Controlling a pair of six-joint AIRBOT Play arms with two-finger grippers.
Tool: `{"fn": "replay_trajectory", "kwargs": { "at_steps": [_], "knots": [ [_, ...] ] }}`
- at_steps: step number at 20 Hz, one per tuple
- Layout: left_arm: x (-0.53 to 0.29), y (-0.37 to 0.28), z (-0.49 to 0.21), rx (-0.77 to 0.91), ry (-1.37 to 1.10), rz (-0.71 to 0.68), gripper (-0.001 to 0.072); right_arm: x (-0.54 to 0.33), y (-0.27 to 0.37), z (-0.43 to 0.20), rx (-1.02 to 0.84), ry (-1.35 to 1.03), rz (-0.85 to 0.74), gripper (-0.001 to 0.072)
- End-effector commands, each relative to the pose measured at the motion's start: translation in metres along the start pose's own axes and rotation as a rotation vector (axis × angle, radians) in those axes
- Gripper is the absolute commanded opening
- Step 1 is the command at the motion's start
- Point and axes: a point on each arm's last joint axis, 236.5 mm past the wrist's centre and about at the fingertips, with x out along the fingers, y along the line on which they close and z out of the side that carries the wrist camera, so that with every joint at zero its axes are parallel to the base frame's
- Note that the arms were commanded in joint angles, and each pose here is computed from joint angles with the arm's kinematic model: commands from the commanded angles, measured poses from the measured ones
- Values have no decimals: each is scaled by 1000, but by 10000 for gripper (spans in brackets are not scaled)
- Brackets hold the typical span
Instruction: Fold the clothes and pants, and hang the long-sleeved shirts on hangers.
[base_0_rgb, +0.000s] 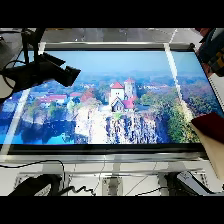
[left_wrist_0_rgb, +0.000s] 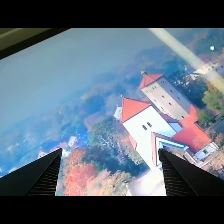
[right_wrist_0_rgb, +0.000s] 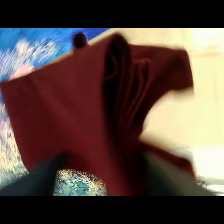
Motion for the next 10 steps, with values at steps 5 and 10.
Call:
{"fn": "replay_trajectory", "kwargs": {
  "at_steps": [5, 10],
  "knots": [
    [0, 1, 0, 0, -1, 2, 701, -3, -1, 3, 67, -12, 8, 546],
    [0, 1, 0, 0, -1, 2, 700, -8, 65, -24, -220, -18, 143, 9]
  ]
}}
